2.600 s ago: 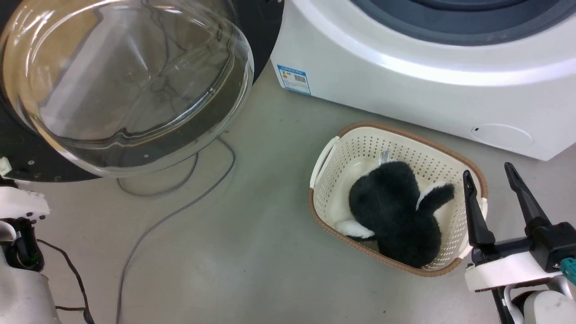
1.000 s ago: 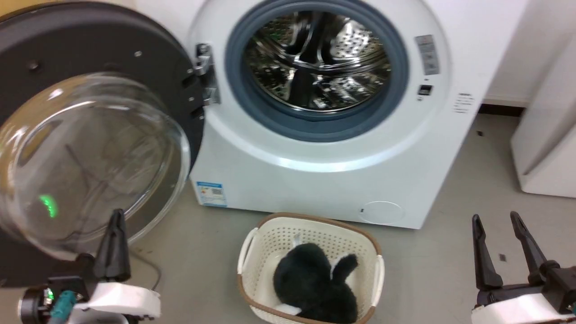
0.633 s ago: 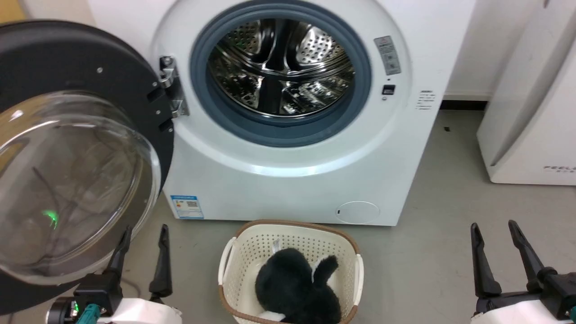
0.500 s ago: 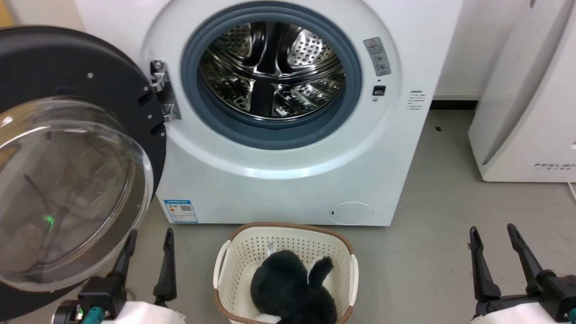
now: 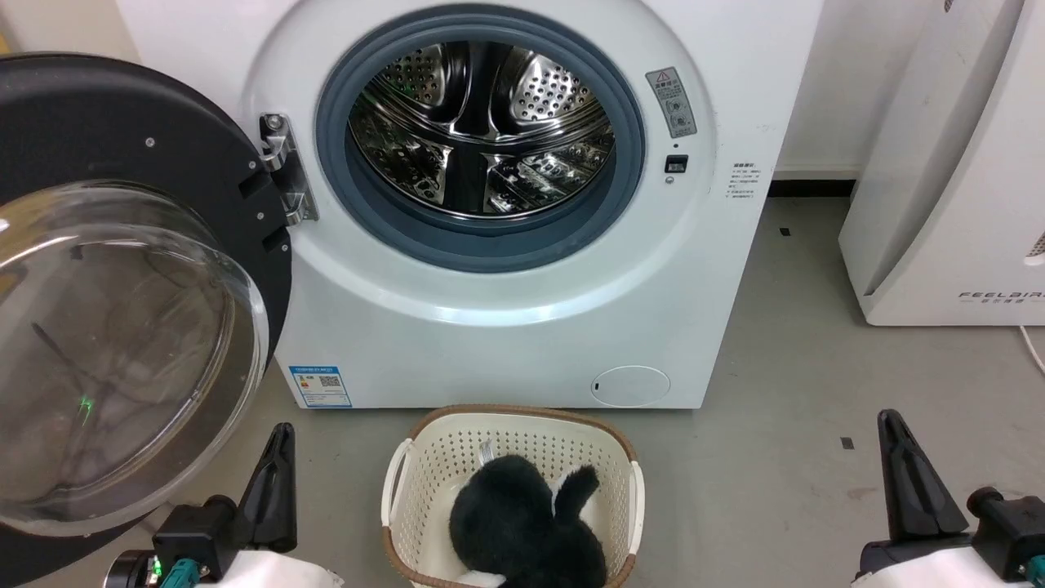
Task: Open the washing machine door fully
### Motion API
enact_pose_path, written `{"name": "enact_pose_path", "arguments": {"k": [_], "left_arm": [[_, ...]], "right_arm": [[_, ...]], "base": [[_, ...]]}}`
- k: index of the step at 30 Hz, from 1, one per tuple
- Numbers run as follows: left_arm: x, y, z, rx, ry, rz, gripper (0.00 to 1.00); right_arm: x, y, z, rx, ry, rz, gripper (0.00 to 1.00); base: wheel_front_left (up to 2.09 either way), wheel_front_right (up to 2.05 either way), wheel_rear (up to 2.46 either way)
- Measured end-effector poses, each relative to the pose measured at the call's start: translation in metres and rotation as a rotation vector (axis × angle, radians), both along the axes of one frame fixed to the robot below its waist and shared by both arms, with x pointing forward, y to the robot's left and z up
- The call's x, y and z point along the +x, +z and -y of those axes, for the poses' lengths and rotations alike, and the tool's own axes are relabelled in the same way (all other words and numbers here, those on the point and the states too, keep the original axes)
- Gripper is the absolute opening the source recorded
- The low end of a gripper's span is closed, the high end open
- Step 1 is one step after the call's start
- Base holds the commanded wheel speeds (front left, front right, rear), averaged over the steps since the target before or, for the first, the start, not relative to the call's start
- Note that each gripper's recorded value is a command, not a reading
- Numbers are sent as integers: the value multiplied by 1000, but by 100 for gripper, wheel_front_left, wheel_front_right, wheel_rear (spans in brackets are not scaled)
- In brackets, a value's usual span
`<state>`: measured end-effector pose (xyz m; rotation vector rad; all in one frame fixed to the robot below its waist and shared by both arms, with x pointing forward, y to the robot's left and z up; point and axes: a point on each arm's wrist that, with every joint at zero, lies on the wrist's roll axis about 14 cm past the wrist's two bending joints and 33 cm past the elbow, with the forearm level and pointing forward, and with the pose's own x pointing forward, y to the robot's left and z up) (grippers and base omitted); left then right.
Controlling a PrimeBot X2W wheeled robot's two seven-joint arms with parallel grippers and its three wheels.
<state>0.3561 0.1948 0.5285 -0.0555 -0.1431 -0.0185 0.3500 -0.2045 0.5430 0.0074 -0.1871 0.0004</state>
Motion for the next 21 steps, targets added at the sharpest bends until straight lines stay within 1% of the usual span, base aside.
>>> {"name": "enact_pose_path", "arguments": {"k": [21], "left_arm": [[2,-2,2,14,6,-31,0]], "right_arm": [[3,-7,-8,-4,23,-44,0]], "base": [[0,0,0]]}}
